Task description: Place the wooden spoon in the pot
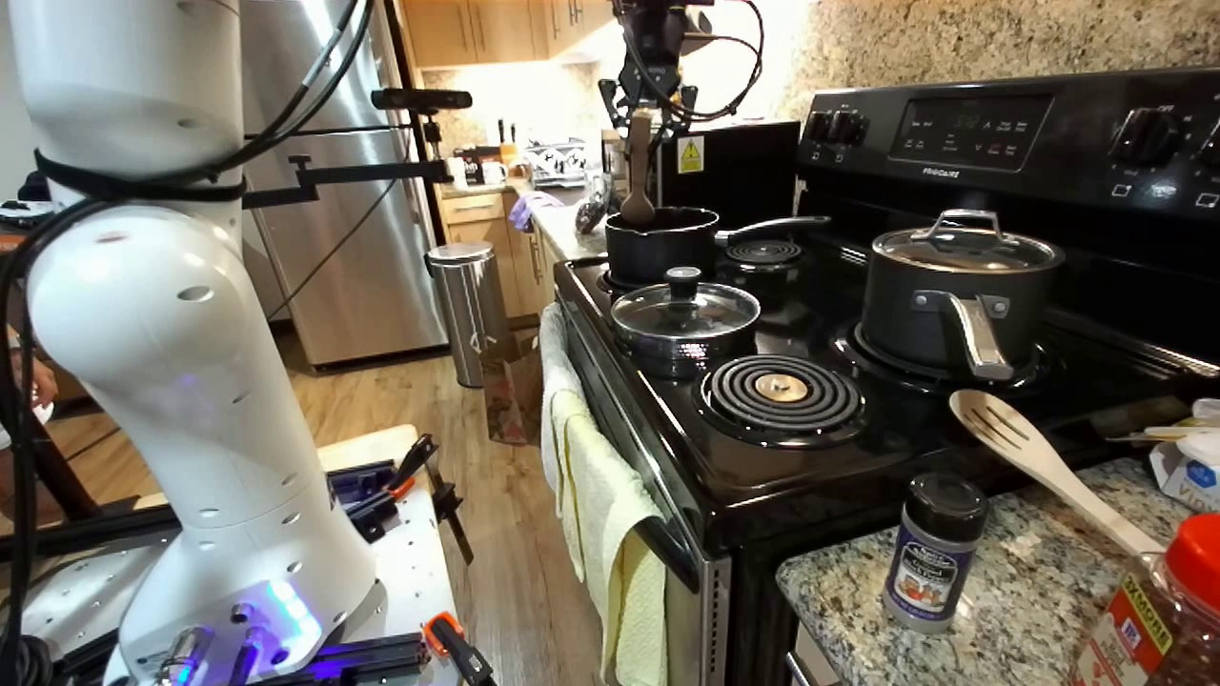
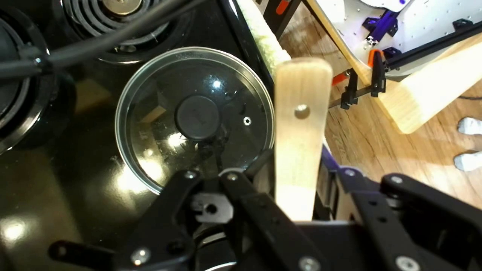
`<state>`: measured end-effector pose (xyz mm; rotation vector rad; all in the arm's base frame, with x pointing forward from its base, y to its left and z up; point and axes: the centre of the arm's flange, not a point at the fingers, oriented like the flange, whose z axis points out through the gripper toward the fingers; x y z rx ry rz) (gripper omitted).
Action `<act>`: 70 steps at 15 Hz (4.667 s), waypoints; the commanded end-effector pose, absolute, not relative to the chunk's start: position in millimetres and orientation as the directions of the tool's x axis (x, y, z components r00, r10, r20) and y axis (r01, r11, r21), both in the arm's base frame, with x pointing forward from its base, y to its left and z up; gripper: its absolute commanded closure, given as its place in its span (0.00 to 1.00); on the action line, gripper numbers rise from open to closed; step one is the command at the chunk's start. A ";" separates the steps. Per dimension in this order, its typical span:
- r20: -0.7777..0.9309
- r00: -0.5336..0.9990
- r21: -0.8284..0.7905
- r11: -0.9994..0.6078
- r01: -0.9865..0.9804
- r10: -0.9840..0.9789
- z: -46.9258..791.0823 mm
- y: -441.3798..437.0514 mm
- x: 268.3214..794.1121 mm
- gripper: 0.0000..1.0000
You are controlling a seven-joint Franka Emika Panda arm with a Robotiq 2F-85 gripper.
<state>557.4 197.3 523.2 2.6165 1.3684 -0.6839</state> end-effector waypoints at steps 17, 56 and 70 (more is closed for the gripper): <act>-0.298 0.370 -0.107 -0.416 0.903 0.880 430.2 257.6 568.7 0.91; 0.241 0.873 0.116 -0.905 0.409 0.425 578.1 139.4 577.7 0.00; 0.171 0.973 0.224 -0.968 0.112 0.152 553.2 77.9 489.6 0.00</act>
